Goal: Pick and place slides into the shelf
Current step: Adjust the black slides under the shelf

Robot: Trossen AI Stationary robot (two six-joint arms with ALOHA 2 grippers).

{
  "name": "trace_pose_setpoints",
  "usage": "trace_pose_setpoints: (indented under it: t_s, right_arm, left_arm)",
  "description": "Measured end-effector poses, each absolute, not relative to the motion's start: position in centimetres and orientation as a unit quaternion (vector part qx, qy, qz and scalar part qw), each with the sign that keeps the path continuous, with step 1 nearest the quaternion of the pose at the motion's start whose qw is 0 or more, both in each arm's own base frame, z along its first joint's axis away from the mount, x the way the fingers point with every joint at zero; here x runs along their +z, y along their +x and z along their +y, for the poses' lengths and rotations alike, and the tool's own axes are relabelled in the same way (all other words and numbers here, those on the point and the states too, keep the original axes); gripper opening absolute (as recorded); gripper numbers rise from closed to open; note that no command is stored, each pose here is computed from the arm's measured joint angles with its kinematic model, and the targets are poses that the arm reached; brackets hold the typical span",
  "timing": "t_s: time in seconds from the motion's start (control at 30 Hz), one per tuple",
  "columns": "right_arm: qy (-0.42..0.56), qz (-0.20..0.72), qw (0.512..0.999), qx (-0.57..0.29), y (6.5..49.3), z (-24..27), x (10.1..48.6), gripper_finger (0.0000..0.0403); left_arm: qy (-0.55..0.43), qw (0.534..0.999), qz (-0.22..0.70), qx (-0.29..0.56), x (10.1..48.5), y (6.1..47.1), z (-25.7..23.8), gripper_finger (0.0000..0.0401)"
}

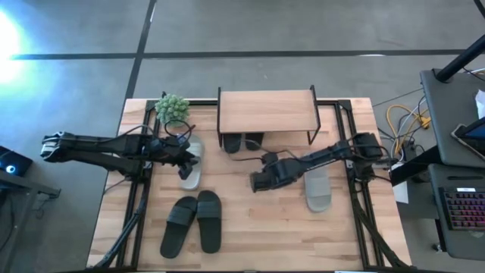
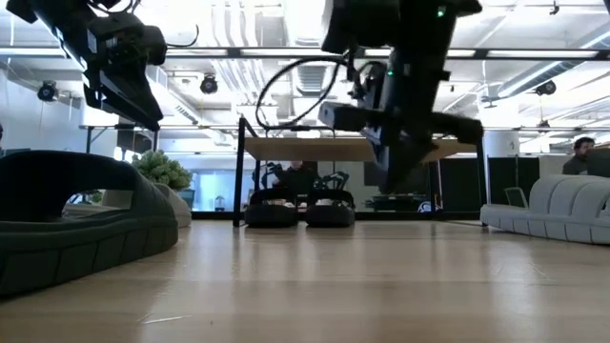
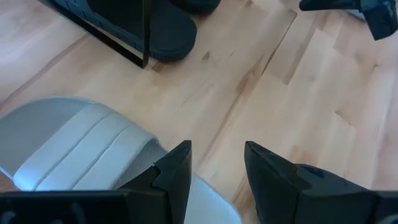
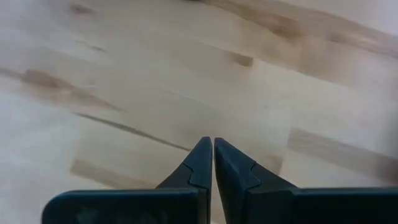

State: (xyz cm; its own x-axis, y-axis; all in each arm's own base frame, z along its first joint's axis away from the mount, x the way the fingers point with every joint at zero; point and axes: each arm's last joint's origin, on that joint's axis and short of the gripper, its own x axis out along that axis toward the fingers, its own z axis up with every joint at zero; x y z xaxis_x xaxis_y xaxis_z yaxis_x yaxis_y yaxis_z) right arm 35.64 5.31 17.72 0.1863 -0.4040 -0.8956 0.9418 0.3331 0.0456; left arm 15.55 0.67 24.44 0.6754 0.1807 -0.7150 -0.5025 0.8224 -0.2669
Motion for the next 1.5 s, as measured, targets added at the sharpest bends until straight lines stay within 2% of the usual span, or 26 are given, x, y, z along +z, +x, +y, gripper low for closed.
trace_pose_setpoints:
  t_s: [0.13,0.23,0.43,0.67,0.8,1.13,1.5]
  right_arm:
    - [0.264,0.429,0.759,-0.412,36.8,4.5,18.2,0.0022]
    - [0.240,0.416,0.778,-0.406,37.5,3.2,18.5,0.0034]
    - [0.324,0.315,0.746,-0.489,38.1,-0.9,18.4,0.0010]
    - [0.386,0.258,0.720,-0.515,38.9,-1.2,16.9,0.0008]
    - [0.373,0.225,0.714,-0.548,39.2,-1.6,16.0,0.0008]
    - [0.338,0.220,0.720,-0.566,39.9,-2.9,14.5,0.0008]
    - [0.356,0.258,0.734,-0.517,41.4,-3.3,12.1,0.0009]
  left_arm:
    - [-0.223,0.889,0.352,0.190,24.3,16.1,0.7,0.0134]
    - [-0.225,0.888,0.354,0.186,24.2,16.5,0.7,0.0134]
    - [-0.227,0.882,0.369,0.186,23.8,16.9,0.6,0.0134]
    - [-0.221,0.880,0.371,0.199,23.6,17.2,0.7,0.0134]
    - [-0.210,0.879,0.367,0.220,23.5,17.1,0.8,0.0134]
    - [-0.192,0.878,0.364,0.247,23.4,17.2,1.0,0.0134]
    - [-0.192,0.877,0.364,0.247,23.3,17.1,1.0,0.0134]
